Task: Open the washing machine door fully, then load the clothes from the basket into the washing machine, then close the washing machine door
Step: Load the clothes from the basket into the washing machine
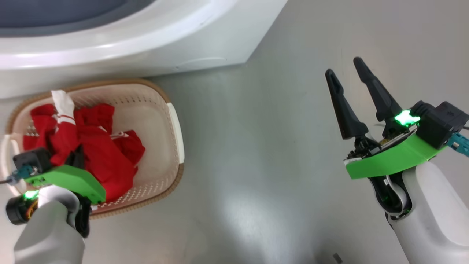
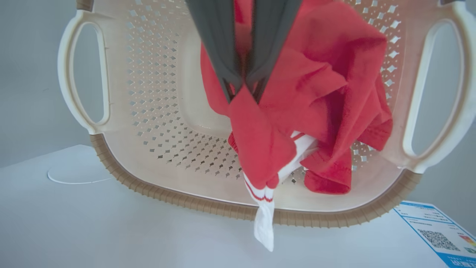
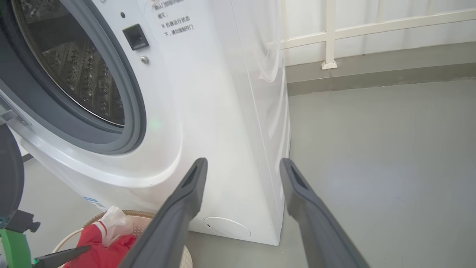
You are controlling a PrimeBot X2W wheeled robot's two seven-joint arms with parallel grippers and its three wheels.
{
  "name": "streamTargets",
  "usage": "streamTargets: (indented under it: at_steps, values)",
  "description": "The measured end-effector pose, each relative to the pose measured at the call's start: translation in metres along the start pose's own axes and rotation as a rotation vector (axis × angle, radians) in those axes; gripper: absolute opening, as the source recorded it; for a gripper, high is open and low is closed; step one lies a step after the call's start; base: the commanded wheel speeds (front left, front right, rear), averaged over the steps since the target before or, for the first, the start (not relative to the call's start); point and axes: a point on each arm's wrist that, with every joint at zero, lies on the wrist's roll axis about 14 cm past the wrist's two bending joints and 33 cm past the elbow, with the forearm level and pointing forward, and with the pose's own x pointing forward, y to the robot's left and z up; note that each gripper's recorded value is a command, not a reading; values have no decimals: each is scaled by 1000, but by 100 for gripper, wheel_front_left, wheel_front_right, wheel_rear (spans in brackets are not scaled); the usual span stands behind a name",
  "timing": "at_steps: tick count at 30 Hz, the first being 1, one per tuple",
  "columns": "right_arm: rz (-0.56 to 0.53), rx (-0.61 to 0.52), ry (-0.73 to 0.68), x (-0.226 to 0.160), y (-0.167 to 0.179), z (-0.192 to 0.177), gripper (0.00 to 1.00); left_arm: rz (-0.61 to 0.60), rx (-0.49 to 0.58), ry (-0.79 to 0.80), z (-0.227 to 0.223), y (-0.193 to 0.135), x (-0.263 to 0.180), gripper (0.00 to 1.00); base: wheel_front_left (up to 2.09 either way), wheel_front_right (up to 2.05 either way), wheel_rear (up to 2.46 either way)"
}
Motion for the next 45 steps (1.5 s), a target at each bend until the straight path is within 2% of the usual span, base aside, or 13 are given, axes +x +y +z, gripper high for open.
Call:
streamTargets:
  at_steps: [16, 33, 45]
  values:
    - [45, -3, -62, -19, 23, 38, 100, -56, -3, -222, 51, -11, -66, 0, 0, 0, 0]
    - [83, 4, -102, -43, 46, 61, 100, -120, -12, -508, 109, -33, -145, 0, 0, 0, 0]
    - [86, -1, -136, -72, 54, 79, 100, -168, 29, -705, 138, -52, -212, 0, 0, 0, 0]
